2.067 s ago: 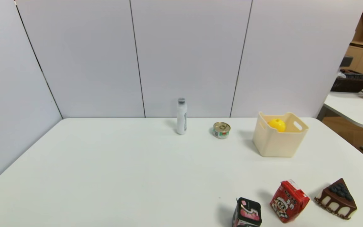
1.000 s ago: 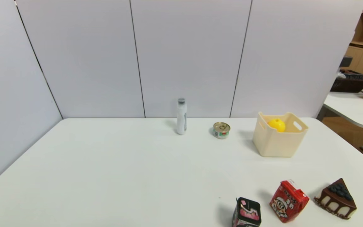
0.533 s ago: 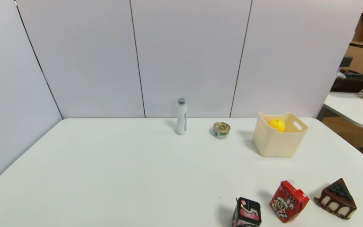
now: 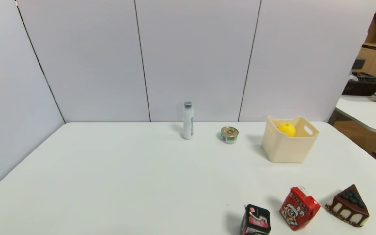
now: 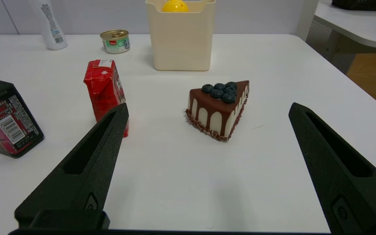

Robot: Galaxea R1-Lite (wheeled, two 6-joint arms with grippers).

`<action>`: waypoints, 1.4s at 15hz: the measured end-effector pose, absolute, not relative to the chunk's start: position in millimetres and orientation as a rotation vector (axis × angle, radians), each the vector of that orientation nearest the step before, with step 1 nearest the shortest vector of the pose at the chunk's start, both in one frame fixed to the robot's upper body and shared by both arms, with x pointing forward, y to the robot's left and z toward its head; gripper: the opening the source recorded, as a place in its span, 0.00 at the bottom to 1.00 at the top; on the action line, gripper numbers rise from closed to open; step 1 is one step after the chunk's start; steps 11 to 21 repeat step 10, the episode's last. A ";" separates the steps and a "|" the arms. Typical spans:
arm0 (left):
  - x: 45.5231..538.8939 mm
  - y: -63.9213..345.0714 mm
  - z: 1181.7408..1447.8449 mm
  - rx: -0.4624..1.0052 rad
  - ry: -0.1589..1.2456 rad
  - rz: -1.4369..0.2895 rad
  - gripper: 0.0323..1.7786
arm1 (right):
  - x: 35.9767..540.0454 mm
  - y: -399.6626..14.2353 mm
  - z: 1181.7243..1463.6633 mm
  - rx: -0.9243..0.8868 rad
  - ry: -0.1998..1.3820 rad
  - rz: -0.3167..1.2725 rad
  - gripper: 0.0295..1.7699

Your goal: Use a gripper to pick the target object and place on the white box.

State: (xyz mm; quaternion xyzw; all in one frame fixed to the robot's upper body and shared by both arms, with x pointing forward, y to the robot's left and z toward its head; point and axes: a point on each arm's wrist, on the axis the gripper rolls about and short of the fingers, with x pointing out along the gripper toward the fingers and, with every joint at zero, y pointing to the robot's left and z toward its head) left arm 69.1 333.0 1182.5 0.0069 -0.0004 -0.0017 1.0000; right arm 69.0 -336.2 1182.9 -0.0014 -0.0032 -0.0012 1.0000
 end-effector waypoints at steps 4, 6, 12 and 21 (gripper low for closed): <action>69.1 333.0 1182.5 0.014 -0.001 -0.003 0.95 | 69.0 -336.2 1182.8 0.002 -0.005 -0.004 0.96; 69.1 333.0 1182.5 0.014 -0.001 -0.003 0.95 | 69.0 -336.3 1182.9 -0.004 -0.006 -0.005 0.96; 69.1 333.0 1182.5 0.014 -0.001 -0.003 0.95 | 69.0 -336.6 1183.0 0.031 -0.007 -0.019 0.96; 69.1 333.0 1182.5 0.014 -0.001 -0.003 0.95 | 69.0 -336.6 1183.0 0.031 -0.007 -0.019 0.96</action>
